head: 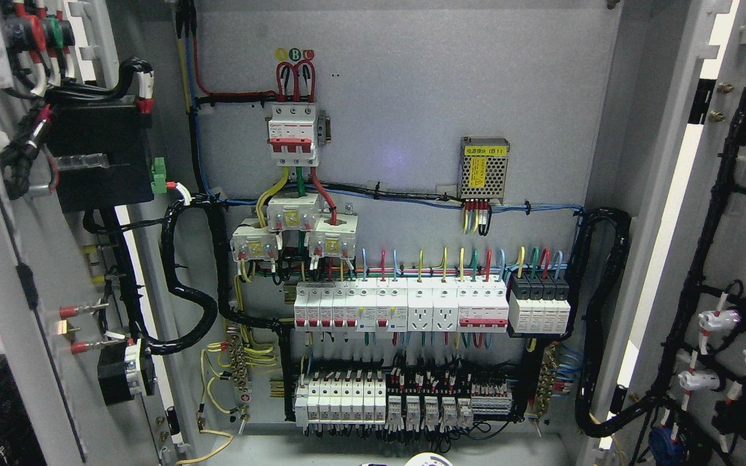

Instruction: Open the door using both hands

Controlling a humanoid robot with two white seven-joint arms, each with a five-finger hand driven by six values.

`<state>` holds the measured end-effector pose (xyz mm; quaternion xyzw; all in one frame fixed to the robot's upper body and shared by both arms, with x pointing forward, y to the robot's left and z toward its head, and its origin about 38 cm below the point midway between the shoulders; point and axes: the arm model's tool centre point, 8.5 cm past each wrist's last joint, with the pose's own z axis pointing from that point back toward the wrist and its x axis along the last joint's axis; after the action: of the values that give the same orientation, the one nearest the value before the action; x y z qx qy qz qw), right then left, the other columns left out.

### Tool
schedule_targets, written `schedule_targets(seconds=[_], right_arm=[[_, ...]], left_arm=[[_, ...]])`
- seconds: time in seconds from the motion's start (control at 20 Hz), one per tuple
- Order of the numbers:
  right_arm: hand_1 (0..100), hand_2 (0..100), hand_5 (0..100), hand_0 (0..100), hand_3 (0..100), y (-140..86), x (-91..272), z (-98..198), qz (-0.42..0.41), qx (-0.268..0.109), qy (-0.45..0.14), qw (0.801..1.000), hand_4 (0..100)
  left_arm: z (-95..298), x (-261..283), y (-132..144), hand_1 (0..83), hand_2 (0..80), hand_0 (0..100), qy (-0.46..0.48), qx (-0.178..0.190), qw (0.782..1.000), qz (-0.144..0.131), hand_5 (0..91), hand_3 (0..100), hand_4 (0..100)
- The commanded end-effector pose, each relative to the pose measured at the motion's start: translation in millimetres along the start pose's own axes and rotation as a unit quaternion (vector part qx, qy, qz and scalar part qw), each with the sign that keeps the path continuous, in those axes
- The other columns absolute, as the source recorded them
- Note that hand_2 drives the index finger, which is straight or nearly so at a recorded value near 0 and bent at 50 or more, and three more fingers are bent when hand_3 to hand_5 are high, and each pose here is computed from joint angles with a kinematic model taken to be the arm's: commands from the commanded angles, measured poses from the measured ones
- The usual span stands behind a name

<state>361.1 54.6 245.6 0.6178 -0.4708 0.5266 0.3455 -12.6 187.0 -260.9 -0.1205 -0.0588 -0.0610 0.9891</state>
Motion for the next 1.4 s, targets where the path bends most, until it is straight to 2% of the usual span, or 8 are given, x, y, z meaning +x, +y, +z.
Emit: schedule_targets(seconds=[0.0, 0.6, 0.95, 1.2, 1.35], right_arm=[[0, 0, 0, 0, 0, 9.3, 0.0, -22.0, 0.002, 0.028, -0.001, 1.0, 0], [0, 0, 0, 0, 0, 4.4, -0.3, -17.1, 0.0, 0.007, -0.004, 1.0, 0], [0, 0, 0, 0, 0, -18.9, 12.0, 26.8, 0.002, -0.065, -0.034, 0.997, 0], [0, 0, 0, 0, 0, -27.0, 19.9, 46.3, 0.007, -0.095, -0.052, 0.994, 0], [0, 0, 0, 0, 0, -32.9, 28.2, 68.8, 0.014, -0.129, -0.075, 0.989, 0]], left_arm=[[-0.5, 4.1, 1.1, 21.1, 0.0, 84, -0.006, 0.002, 1.0, -0.002, 0.0, 0, 0], [-0.5, 3.6, 1.0, 21.1, 0.0, 84, -0.005, 0.001, 1.0, -0.002, 0.0, 0, 0], [-0.5, 3.6, 1.0, 21.1, 0.0, 84, -0.005, 0.001, 1.0, -0.002, 0.0, 0, 0], [-0.4, 4.4, 2.1, 21.1, 0.0, 84, -0.006, 0.002, 1.0, -0.002, 0.0, 0, 0], [-0.3, 4.0, 2.0, 21.1, 0.0, 84, -0.005, 0.002, 1.0, -0.001, 0.0, 0, 0]])
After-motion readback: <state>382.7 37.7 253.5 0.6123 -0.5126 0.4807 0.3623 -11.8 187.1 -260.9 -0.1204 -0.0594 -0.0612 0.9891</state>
